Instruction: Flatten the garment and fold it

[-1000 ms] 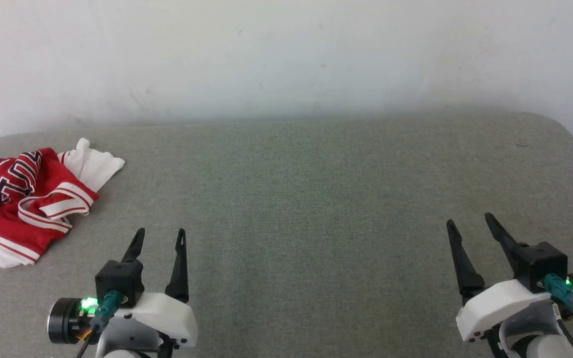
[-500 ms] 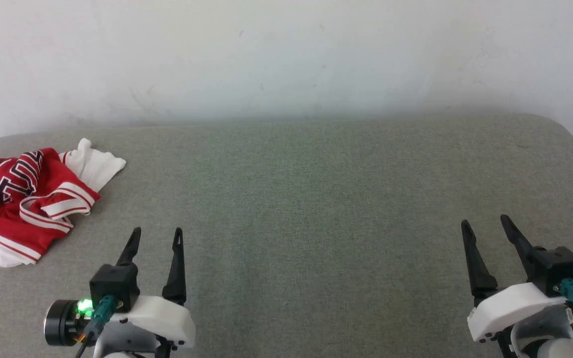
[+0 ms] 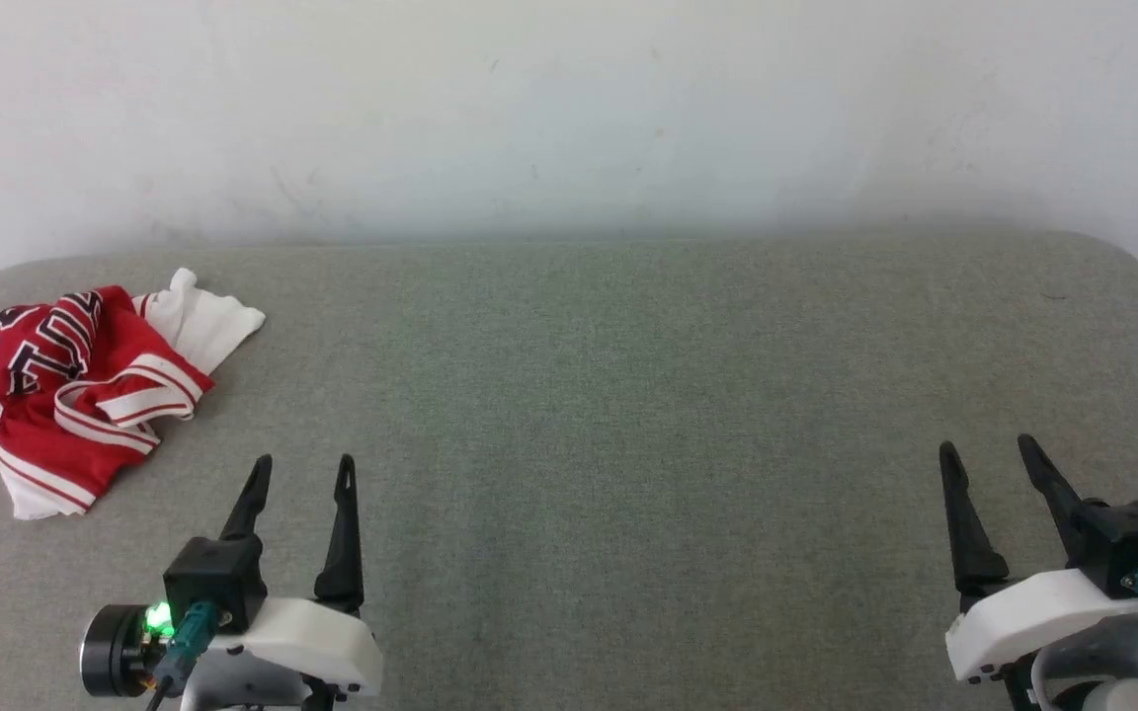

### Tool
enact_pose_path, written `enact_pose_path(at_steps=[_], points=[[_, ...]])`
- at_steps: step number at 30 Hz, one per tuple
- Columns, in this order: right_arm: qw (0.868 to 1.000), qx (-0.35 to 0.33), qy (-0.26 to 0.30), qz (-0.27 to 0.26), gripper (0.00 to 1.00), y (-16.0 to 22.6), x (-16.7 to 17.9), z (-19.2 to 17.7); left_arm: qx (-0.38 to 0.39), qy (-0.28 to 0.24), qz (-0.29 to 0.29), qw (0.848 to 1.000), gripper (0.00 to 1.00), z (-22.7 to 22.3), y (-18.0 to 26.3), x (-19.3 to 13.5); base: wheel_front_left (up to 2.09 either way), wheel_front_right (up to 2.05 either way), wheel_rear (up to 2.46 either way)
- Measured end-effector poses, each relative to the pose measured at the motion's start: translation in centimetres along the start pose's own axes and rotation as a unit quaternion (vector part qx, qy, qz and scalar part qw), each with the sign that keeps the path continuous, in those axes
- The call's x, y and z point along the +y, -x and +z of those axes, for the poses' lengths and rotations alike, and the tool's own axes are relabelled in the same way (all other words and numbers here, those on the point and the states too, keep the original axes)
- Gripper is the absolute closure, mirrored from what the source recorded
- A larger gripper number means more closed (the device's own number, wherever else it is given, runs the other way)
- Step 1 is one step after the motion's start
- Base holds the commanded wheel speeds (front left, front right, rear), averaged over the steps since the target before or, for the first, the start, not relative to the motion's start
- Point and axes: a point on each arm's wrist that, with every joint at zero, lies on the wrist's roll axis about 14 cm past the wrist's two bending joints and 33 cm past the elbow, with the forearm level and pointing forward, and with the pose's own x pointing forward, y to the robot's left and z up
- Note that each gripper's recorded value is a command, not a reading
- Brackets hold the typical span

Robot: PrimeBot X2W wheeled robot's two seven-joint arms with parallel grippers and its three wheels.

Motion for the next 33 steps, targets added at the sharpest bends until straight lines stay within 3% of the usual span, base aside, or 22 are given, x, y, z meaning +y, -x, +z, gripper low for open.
enact_pose_path(at_steps=[14, 33], points=[[1.000, -0.004, 0.001, 0.025, 0.00, -1.0, 1.6, -0.2, -0.014, 0.002, 0.036, 0.999, 0.00, 0.5, 1.3, 2.5, 0.00, 0.00, 0.00], [0.995, -0.003, 0.006, 0.099, 0.00, -2.8, 6.6, -1.0, -0.025, 0.006, 0.111, 0.994, 0.00, 0.5, 5.3, 7.0, 0.00, 0.00, 0.00]])
